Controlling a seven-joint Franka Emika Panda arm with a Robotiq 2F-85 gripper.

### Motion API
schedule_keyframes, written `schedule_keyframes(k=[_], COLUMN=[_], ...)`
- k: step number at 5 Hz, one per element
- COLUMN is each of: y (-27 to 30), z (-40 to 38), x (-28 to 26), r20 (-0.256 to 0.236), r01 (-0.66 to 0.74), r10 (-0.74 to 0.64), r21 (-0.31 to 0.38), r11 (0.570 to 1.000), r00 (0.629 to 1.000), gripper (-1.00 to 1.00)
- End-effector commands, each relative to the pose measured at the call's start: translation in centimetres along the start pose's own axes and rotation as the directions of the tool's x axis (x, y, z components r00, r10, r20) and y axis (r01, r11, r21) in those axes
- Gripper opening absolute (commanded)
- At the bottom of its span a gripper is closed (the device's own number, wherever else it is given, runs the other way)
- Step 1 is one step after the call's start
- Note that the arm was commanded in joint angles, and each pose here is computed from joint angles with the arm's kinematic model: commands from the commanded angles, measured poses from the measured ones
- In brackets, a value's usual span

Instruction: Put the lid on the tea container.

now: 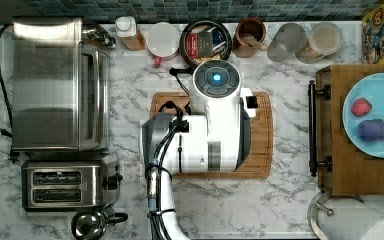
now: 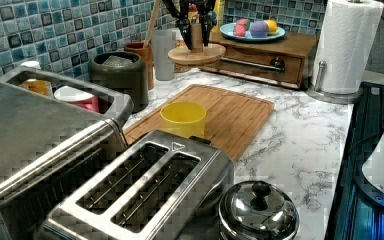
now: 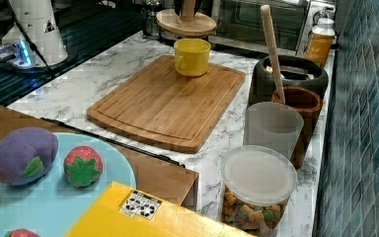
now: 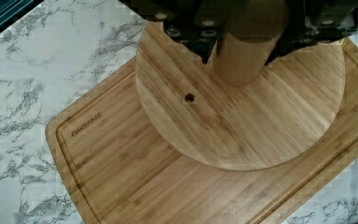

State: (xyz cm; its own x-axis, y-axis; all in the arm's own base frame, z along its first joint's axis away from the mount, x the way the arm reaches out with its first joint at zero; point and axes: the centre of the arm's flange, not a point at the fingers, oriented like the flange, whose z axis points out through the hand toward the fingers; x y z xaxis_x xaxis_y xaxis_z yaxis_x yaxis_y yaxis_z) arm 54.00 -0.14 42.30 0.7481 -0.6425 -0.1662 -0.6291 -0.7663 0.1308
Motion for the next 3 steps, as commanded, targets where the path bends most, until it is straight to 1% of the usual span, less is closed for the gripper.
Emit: schedule_keyframes(k=[1,2,3], y=[-0.1,0.9,0.9], z=[0.0,-0.8,-2.2], x=[-0.1,-0.3,0.1], r20=[0.000,-0.087,-0.147], r01=[0.004,-0.057,-0.031], r10=[-0.004,0.067,0.059], r21=[-0.001,0.107,0.182], r11=[1.000,0.993,0.983], r00=[1.000,0.994,0.987], gripper=[-1.00,-1.00,-1.00])
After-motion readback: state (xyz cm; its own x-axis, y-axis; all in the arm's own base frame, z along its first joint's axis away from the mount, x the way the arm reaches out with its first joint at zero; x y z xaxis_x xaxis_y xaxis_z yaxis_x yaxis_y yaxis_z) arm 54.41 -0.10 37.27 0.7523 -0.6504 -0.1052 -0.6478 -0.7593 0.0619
